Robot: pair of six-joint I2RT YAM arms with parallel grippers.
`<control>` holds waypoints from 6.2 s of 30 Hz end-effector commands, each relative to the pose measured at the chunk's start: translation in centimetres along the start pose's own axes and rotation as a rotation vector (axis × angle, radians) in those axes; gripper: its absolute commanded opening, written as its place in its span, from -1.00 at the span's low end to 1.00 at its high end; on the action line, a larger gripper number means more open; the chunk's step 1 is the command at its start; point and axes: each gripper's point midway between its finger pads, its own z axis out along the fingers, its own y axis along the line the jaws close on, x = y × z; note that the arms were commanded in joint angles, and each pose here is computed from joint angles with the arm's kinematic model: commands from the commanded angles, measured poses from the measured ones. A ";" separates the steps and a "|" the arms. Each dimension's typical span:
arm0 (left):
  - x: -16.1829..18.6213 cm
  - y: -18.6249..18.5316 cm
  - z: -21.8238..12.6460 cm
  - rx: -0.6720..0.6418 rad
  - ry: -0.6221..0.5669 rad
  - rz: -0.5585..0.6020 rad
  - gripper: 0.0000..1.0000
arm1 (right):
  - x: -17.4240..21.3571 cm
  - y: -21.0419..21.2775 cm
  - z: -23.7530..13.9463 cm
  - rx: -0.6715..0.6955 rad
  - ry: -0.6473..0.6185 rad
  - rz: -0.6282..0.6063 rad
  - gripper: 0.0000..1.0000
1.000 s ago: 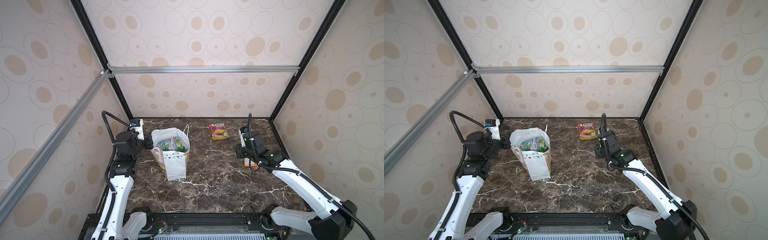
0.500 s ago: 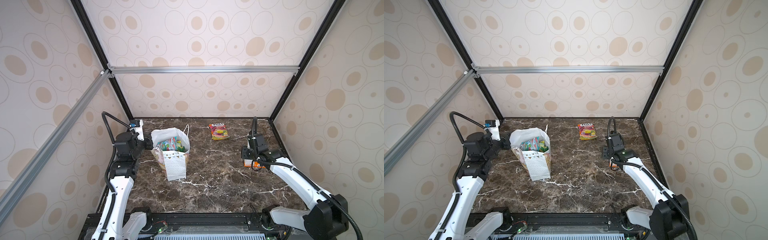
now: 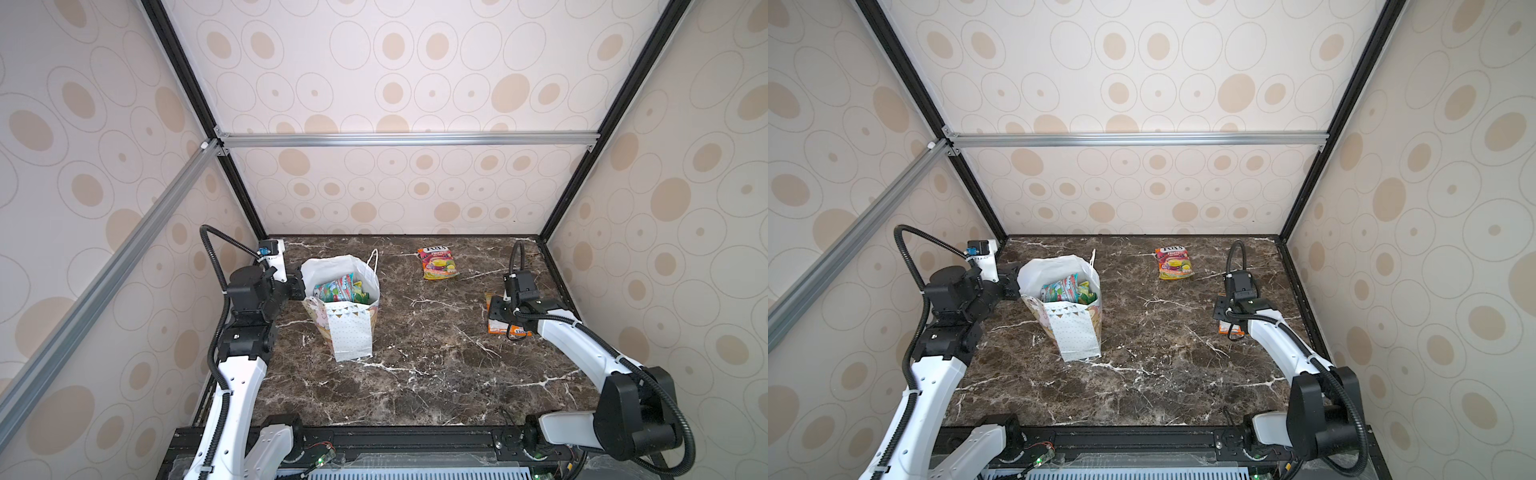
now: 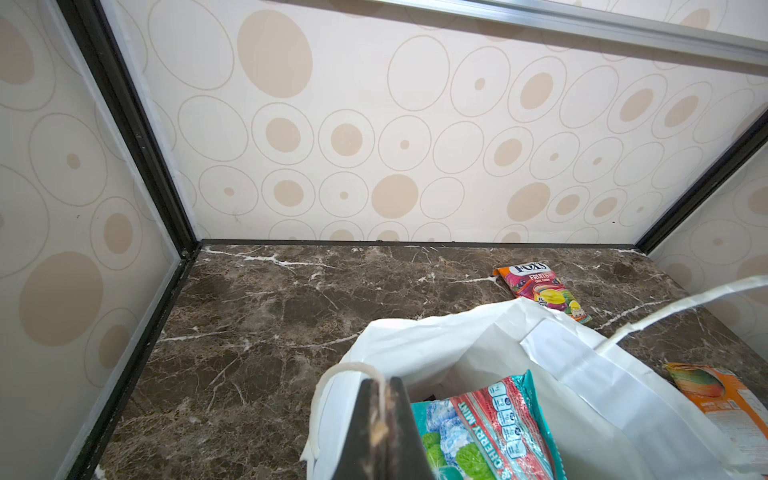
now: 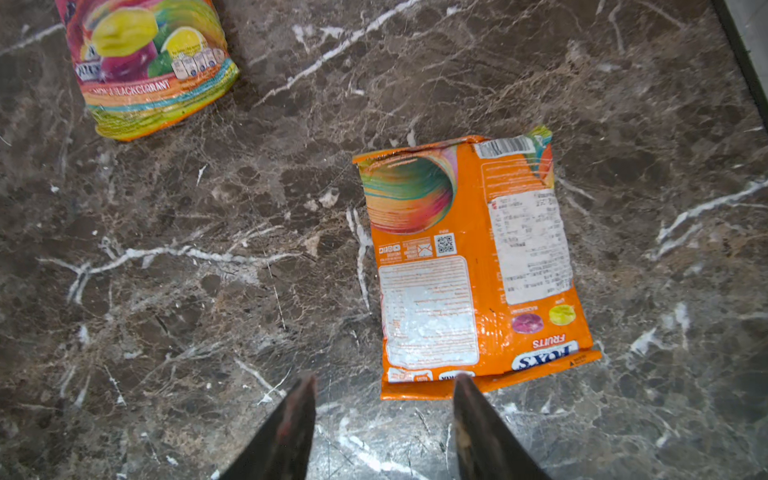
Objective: Place the snacks into the paper bag
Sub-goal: 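Move the right gripper over the orange Fox's packet, then lower the open right gripper onto the orange packet's far end, then close the right gripper on the orange packet and lift it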
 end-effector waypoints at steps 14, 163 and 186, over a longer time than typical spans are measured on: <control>0.4 -0.4 0.1 0.028 0.023 -0.011 -1.00 | -3.7 -1.5 2.7 0.185 0.048 -0.078 0.14; -1.6 -0.8 -2.1 0.017 -0.060 0.016 -1.00 | -2.7 3.0 9.7 0.428 0.254 -0.799 0.25; -1.5 -0.8 -2.1 0.017 -0.059 0.019 -1.00 | -1.6 1.8 13.2 0.364 0.352 -0.796 0.06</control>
